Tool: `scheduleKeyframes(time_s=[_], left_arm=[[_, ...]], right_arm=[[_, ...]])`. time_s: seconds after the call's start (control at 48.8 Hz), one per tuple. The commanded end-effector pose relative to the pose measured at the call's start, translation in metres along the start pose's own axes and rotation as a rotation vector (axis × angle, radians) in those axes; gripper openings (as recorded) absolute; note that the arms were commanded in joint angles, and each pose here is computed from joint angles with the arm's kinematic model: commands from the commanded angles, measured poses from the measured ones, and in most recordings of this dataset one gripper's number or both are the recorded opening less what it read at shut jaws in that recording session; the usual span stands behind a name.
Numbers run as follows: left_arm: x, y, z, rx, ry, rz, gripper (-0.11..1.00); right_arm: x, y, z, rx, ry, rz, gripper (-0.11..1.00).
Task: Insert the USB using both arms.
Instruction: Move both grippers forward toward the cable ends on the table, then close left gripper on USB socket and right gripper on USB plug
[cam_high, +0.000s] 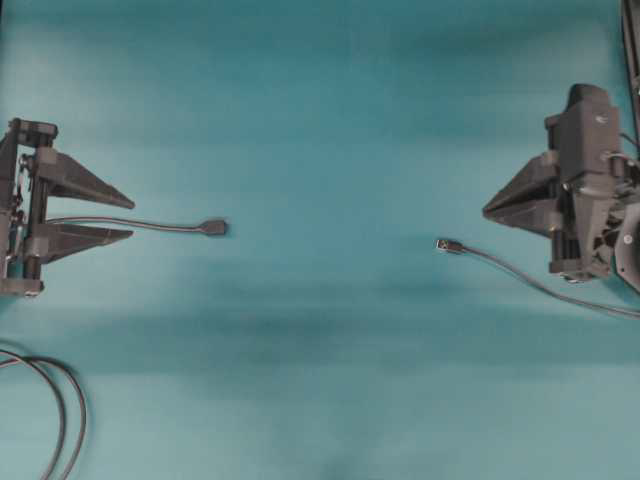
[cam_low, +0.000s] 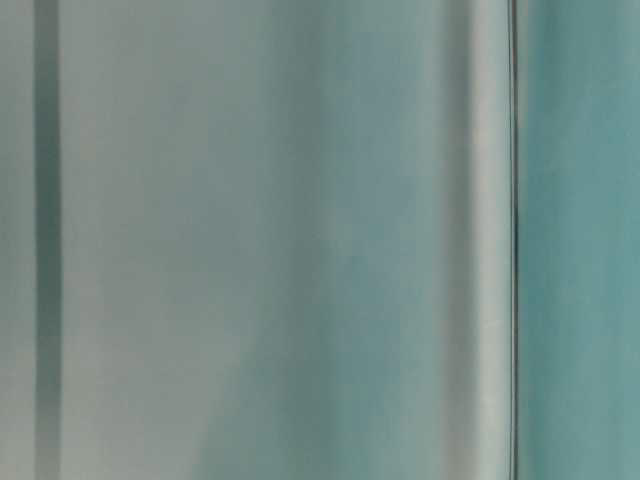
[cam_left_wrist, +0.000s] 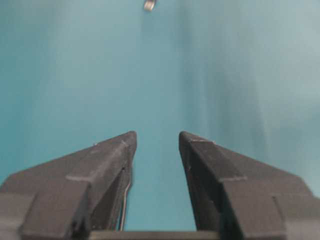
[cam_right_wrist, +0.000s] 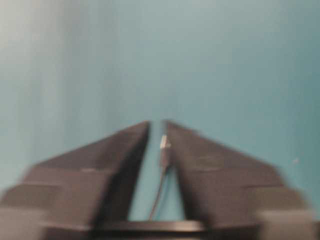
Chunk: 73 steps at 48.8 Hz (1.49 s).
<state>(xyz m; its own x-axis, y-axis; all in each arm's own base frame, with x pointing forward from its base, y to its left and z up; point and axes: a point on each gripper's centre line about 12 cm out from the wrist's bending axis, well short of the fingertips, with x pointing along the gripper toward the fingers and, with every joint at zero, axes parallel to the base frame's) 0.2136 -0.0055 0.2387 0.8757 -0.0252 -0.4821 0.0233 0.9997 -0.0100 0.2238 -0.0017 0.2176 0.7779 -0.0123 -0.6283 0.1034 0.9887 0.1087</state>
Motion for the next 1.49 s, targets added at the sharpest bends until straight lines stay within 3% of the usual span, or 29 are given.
scheduleKeyframes(time_s=[0.0,0.082,0.143,0.451,0.737,0.881,1.024,1.475], left_arm=[[0.001,0.001,0.007,-0.017,0.001,0.005,0.66],[0.005,0.001,0.003,-0.014,0.029,0.005,0.67],[0.008,0.002,-0.001,-0.009,0.057,0.007,0.67],[0.025,0.003,-0.022,-0.003,0.179,0.011,0.7],[0.035,0.008,-0.034,-0.009,0.231,0.029,0.7],[0.043,0.012,-0.041,-0.006,0.273,0.039,0.76],[0.053,0.016,-0.049,-0.001,0.301,0.049,0.85],[0.081,0.023,-0.058,0.0,0.306,0.065,0.85]], right_arm=[[0.003,0.001,0.009,0.006,-0.005,-0.001,0.41],[0.006,0.001,0.006,0.009,0.01,-0.003,0.61],[0.008,0.001,0.004,0.008,0.02,-0.004,0.67],[0.014,-0.002,-0.011,0.02,0.104,-0.02,0.6],[0.046,-0.005,-0.031,0.043,0.261,-0.049,0.6],[0.06,-0.006,-0.04,0.068,0.33,-0.065,0.6],[0.068,-0.007,-0.045,0.07,0.361,-0.073,0.6],[0.09,-0.007,-0.045,0.063,0.397,-0.08,0.59]])
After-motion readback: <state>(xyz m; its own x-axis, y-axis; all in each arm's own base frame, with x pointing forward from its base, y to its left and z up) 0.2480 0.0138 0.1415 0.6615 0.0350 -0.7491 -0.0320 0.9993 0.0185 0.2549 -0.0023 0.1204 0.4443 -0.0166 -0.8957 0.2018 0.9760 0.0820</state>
